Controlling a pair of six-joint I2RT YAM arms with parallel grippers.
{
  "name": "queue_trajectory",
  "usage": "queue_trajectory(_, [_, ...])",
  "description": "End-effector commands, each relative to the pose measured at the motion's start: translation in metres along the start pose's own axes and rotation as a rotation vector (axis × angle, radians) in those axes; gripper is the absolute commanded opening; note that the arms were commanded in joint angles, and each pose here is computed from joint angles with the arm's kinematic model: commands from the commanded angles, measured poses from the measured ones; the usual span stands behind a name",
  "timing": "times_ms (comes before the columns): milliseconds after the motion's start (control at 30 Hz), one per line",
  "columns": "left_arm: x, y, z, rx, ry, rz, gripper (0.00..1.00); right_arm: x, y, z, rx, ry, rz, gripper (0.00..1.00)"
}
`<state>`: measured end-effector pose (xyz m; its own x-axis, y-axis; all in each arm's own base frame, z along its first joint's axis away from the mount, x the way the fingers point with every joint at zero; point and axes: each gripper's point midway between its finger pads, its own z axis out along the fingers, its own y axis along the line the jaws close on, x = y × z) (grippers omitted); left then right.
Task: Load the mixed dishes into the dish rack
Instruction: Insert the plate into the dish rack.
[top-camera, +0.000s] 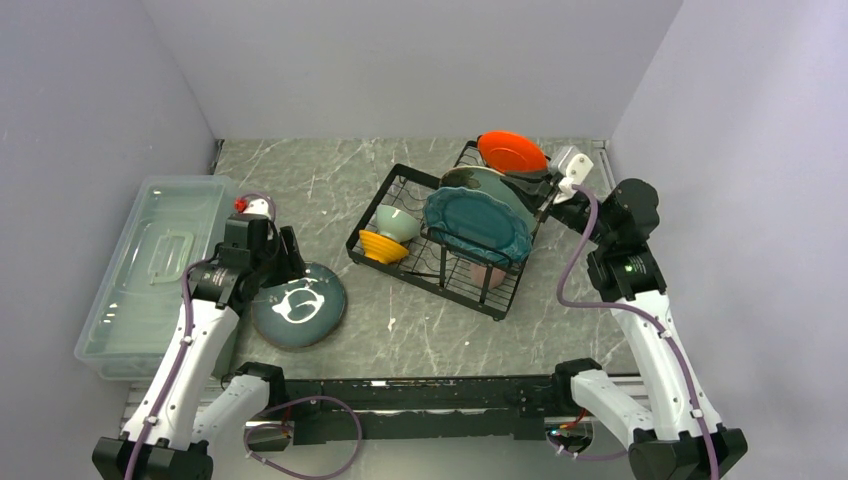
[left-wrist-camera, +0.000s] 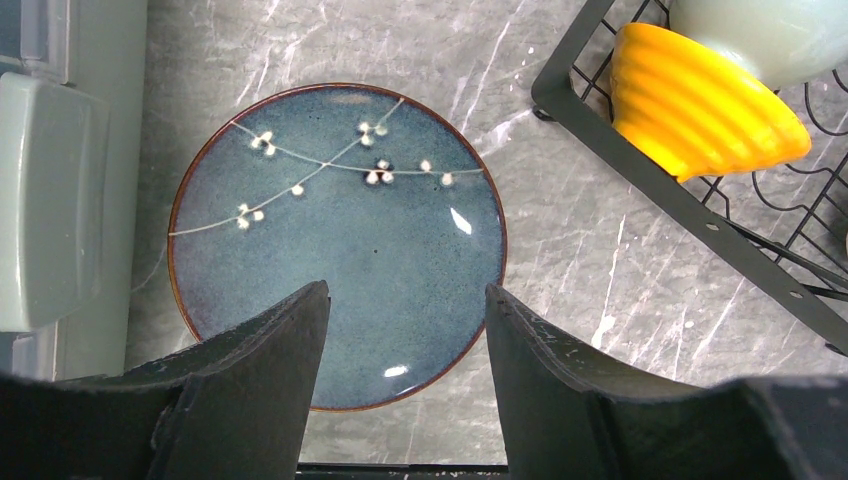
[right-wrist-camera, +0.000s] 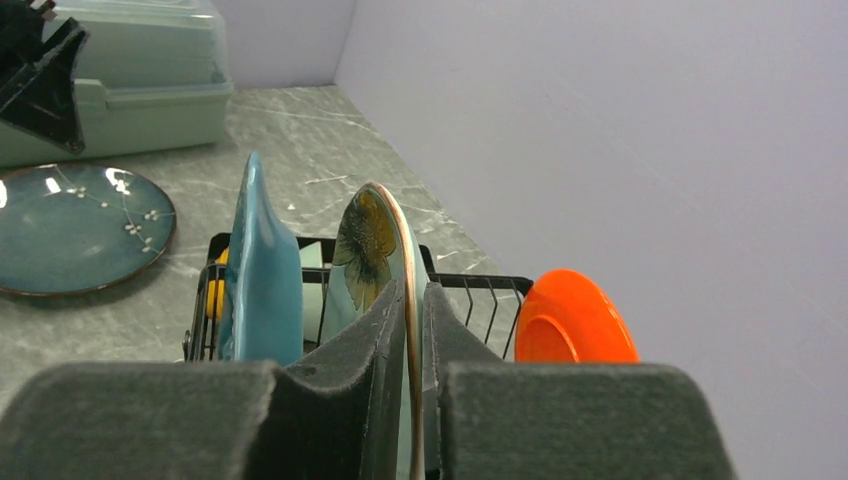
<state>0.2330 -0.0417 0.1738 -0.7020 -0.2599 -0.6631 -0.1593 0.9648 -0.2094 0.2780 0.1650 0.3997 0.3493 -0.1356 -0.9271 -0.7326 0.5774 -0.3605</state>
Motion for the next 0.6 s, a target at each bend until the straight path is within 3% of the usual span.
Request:
queue_trajectory(0, [-0.006, -0.006, -0.001, 0.034, -0.027, 0.016, 0.65, -0.032, -0.011, -0.007, 0.076, -0.068, -0.057, 0.14])
queue_trajectory(100, [-0.006, -0.006, -0.001, 0.035, -0.026, 0.016, 0.65, -0.047, -0.018, -0.008, 0.103, -0.088, -0.067, 0.26])
queue_trajectory(367, [-0.005, -0.006, -0.001, 0.032, -0.025, 0.016, 0.65, -0.098, -0.024, -0.012, 0.11, -0.179, -0.078, 0.41])
queue_trajectory(567, [-0.006, -0.005, 0.0, 0.029, -0.025, 0.014, 0.65, -0.131, -0.007, -0.007, 0.007, -0.22, 0.075, 0.42])
